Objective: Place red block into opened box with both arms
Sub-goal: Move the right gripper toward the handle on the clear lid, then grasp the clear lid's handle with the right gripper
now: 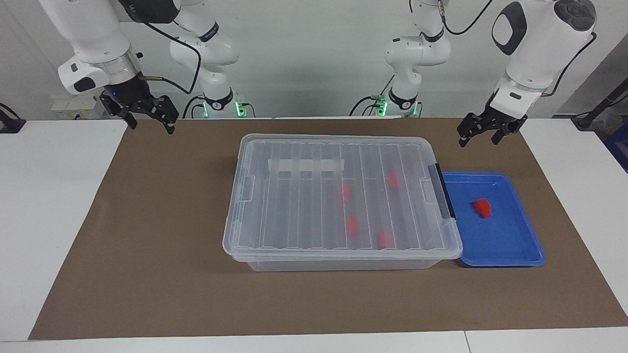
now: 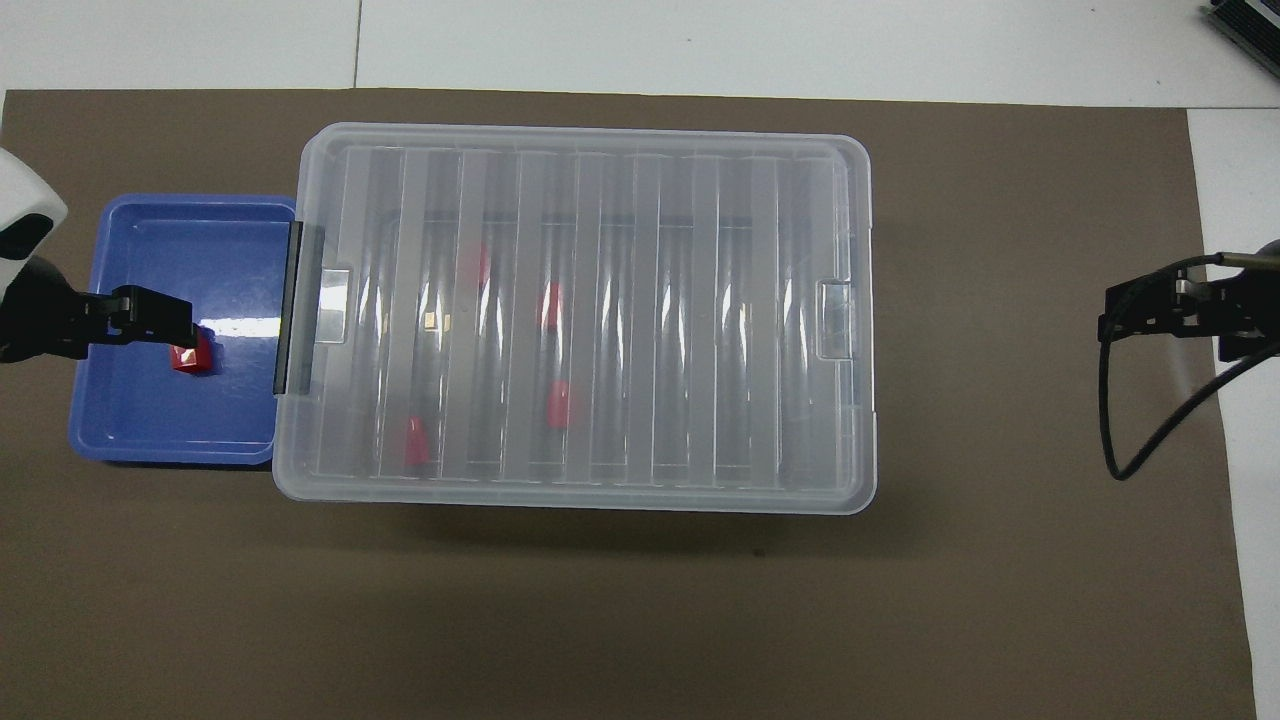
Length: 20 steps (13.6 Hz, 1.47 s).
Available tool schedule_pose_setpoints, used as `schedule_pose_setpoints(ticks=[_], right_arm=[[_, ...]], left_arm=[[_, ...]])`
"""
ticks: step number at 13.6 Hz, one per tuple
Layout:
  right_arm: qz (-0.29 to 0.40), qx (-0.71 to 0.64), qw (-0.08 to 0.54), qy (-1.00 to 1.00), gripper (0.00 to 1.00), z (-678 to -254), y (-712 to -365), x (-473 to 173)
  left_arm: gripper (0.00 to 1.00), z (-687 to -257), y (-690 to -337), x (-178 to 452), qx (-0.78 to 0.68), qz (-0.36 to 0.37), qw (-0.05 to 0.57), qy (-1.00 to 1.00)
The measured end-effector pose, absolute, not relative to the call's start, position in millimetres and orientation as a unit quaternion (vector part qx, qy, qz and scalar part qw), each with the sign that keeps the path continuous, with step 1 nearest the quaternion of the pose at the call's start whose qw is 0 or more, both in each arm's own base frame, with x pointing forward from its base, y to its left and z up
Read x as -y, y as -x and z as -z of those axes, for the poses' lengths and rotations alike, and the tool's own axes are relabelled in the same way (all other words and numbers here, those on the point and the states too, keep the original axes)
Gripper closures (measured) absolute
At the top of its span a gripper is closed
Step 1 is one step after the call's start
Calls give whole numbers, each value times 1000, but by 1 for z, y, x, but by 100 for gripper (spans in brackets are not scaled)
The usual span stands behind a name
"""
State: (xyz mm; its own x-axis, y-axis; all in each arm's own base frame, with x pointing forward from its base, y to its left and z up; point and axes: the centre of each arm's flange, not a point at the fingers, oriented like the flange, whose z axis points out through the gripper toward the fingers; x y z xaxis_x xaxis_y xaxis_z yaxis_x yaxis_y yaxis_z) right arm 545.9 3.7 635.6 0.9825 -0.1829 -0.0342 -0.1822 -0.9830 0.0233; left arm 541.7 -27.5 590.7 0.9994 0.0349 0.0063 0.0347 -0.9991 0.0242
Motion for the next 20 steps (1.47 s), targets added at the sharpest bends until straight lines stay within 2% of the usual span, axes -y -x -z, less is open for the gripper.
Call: schedule_pose_setpoints(ticks=[7,12,20], right_arm=[[6,91,8,-996,1,-628,-550,-4],[-38,104,1,-994,2,-584,-561,-30],[-80,124,-23,-989,3,-516,-567,-129]], left_arm=[[0,-597,-537,23,-21,-6,12,-1000],[0,-597,-537,23,-21,-6,12,-1000],[0,-597,-537,23,-21,-6,12,-1000]])
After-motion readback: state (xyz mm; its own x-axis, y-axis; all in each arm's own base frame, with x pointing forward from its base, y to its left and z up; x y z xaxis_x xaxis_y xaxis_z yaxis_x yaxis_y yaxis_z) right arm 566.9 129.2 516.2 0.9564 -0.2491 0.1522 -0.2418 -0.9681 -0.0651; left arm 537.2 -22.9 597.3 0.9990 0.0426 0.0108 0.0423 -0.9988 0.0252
